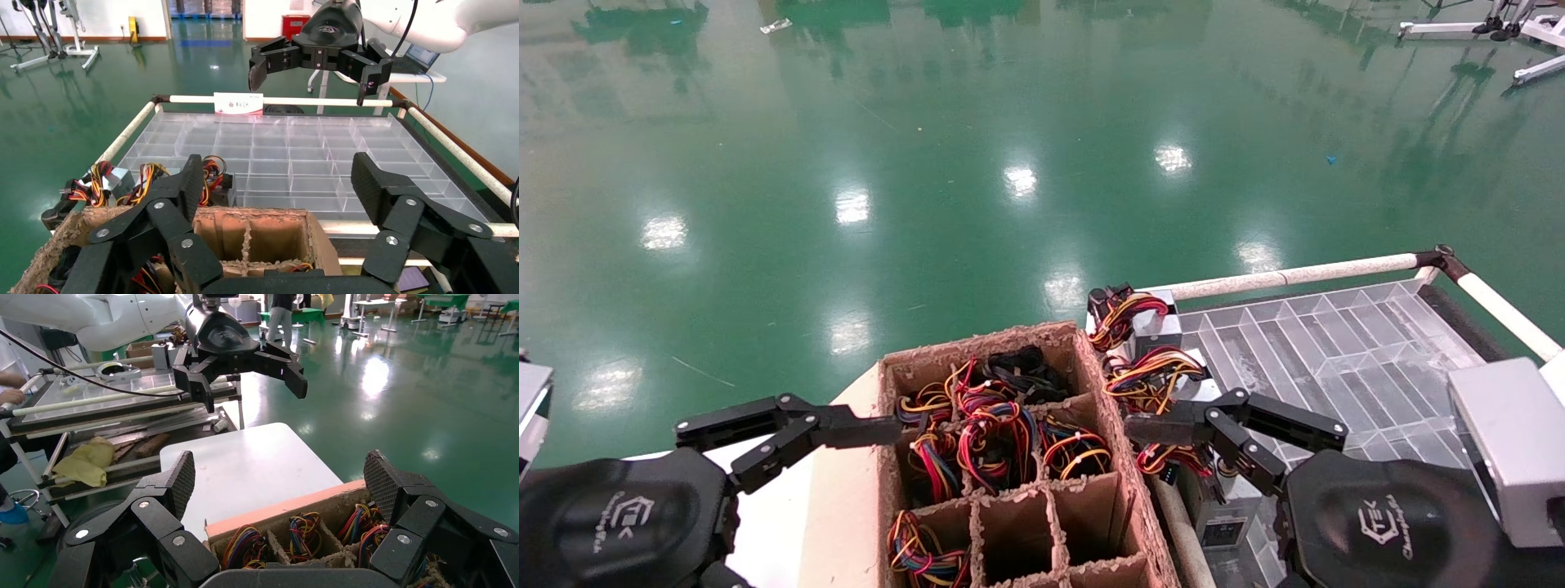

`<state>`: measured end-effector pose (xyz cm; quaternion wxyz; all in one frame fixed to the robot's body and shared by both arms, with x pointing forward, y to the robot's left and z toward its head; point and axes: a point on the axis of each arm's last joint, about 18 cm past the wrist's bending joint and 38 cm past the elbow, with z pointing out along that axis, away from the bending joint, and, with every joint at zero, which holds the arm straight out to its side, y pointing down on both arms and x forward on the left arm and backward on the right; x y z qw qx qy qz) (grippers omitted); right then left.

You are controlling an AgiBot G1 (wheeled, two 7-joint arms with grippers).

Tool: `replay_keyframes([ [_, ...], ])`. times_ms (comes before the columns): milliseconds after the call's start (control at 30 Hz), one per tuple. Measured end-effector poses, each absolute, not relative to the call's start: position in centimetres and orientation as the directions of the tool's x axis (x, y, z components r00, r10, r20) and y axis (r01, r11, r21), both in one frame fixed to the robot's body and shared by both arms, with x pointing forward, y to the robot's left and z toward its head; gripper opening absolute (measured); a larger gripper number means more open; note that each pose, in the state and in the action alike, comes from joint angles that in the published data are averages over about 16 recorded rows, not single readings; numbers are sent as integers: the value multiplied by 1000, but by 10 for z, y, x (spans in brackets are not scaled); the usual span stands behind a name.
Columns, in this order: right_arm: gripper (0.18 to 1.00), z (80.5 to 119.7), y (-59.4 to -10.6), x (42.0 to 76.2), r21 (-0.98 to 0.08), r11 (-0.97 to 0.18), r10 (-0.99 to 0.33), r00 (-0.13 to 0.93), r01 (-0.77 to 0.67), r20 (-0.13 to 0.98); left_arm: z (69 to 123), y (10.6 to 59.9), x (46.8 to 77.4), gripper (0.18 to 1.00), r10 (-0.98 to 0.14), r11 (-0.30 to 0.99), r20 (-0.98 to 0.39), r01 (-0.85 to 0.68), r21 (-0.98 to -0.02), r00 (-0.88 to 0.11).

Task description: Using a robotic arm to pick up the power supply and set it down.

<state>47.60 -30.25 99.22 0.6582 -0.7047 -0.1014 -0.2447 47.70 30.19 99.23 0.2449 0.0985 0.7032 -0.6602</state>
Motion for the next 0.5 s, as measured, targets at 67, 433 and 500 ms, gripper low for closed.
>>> replay_keyframes([
  [67, 999, 992, -302, 476, -878, -113, -179, 860, 465, 478, 992, 302, 477, 908, -185, 109, -474, 462, -880, -861],
  [433, 999, 986, -302, 479, -884, -133, -185, 865, 449, 467, 992, 302, 477, 722, -185, 109, -474, 462, -880, -861],
  [500, 999, 982, -302, 481, -886, -147, -188, 867, 440, 462, 992, 302, 477, 671, -185, 109, -474, 462, -880, -861],
])
